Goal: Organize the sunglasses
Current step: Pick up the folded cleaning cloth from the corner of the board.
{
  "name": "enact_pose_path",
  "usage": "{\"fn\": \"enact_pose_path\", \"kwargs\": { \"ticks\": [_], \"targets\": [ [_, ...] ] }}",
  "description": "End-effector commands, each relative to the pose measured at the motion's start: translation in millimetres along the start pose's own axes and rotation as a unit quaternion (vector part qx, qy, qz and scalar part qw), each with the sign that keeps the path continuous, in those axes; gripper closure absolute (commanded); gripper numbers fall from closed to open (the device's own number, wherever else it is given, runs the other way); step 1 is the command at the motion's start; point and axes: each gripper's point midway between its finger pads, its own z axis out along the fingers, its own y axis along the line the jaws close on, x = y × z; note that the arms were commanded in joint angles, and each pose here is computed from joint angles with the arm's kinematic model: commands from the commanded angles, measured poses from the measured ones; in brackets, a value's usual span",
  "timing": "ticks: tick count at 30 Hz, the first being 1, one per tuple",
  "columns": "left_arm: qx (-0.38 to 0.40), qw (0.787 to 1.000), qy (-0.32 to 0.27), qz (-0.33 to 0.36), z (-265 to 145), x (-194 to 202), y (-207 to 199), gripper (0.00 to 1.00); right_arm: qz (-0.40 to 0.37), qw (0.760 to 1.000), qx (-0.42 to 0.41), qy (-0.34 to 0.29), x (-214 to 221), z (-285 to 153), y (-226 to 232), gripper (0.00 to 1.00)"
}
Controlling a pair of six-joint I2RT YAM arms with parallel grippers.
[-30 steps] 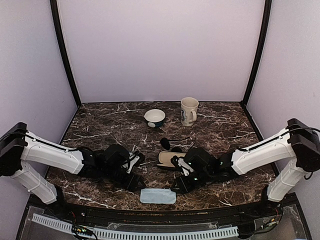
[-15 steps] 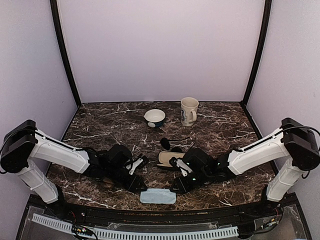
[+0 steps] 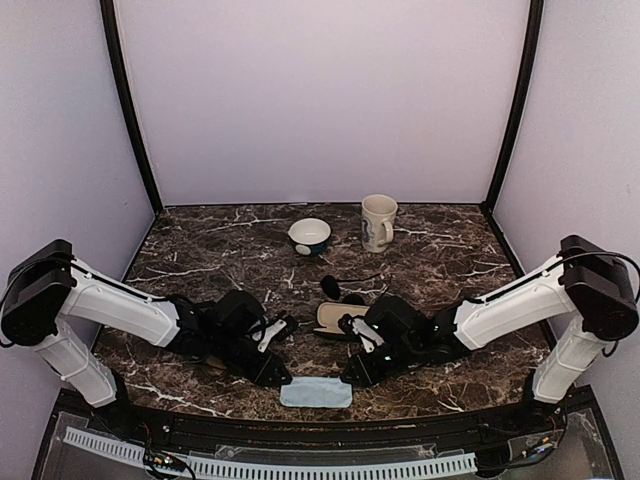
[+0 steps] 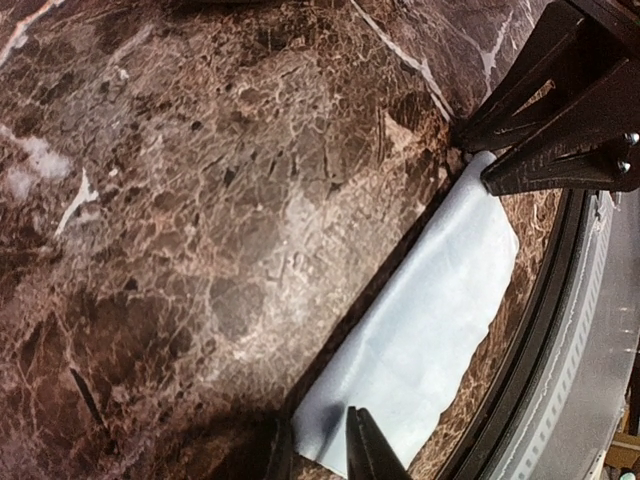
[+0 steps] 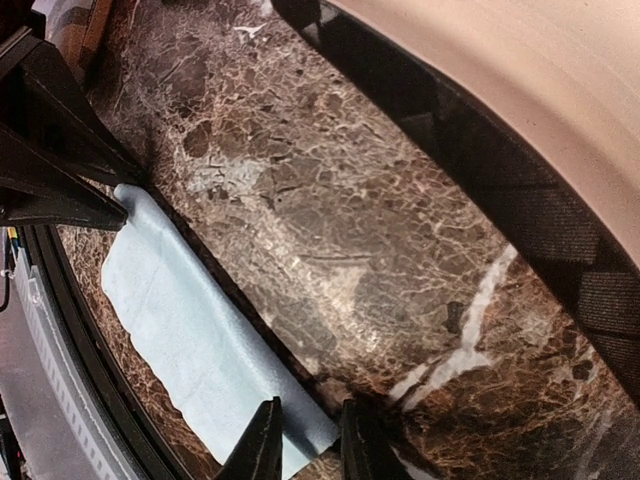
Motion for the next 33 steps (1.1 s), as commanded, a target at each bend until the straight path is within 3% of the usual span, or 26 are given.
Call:
{"fn": "enact_pose_path", "kwargs": {
  "ticks": [1,23,33],
  "targets": [
    [0.002,1.000,0.009,0.004,0.9,2.9,0.4,0.81,0.001,1.000,-0.002,-0.004,-2.2,2.2,-2.2,0.80],
    [0.013,1.000,-0.010,-0.001,1.6,-6.4,-4.3,1.00,-0.001,1.000,-0.007,-0.008,-6.6,0.0,1.9,0.97],
    [0.021,0.999,-0.030,0.001,-4.1,-19.6,-12.0,1.00,-0.012,0.999,0.003,-0.042,-24.6,-18.0,5.3,1.00]
  ]
}}
